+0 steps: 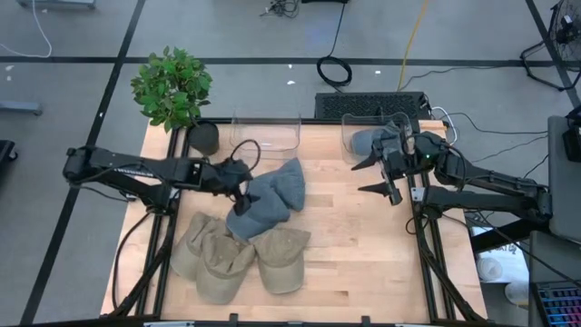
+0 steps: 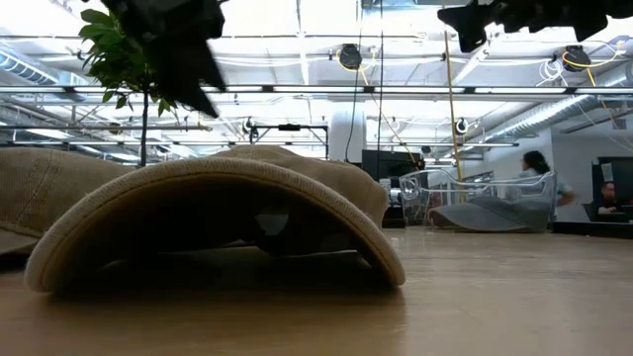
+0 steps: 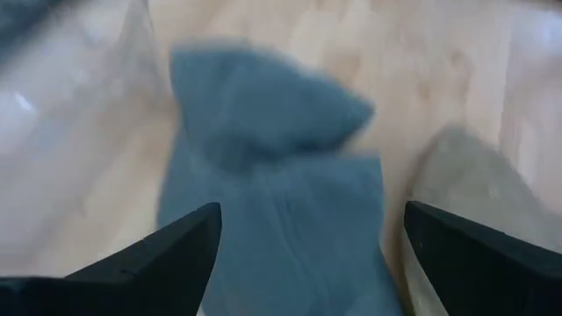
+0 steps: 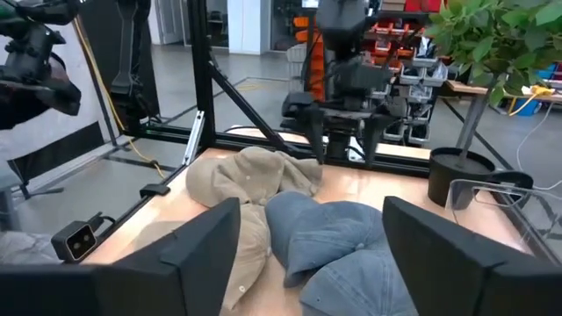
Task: Pick & Place hat
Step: Put the left blue cap into the right transparent bin
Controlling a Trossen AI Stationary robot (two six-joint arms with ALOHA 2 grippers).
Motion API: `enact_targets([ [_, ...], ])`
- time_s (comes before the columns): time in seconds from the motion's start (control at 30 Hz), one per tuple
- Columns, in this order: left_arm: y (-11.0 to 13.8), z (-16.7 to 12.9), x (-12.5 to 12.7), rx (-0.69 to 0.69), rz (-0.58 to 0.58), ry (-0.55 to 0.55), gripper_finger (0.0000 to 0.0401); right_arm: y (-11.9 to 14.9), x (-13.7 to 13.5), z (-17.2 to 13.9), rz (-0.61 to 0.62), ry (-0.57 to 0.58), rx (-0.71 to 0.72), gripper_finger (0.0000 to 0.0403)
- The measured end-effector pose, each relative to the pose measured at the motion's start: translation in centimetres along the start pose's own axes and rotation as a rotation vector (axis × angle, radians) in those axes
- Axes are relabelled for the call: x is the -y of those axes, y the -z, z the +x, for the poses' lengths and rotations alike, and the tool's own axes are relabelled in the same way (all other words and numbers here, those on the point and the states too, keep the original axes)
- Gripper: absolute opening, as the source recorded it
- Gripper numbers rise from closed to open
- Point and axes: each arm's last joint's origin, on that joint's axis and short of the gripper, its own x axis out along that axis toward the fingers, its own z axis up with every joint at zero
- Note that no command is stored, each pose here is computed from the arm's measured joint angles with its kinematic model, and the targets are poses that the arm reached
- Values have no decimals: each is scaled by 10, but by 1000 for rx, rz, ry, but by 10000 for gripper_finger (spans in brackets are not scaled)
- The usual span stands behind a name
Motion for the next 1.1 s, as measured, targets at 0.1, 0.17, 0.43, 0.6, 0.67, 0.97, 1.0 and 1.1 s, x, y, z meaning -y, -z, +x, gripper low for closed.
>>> enact_targets([
  [0.1,9,-1,3,-74,-71,-9,365,0,0,0,-18,2,-1,279],
  [0.17,13,-2,2,-108,-154,-30,365,0,0,0,-34,2,-1,278],
  [0.43,20,2,3,-177,-185,-61,365,1,0,0,-92,8,-14,268],
  [0.6,22,11,5,-210,-159,-77,365,1,0,0,-94,7,-14,267],
  [0.67,24,19,5,-235,-153,-94,365,1,1,0,-94,8,-14,267],
  [0.97,26,53,14,-335,-126,-142,365,1,1,0,-95,8,-13,266],
  [1.0,25,55,16,-340,-114,-142,365,1,1,0,-95,8,-13,267],
  [1.1,23,64,22,-354,-77,-152,365,1,1,0,-95,8,-13,266],
])
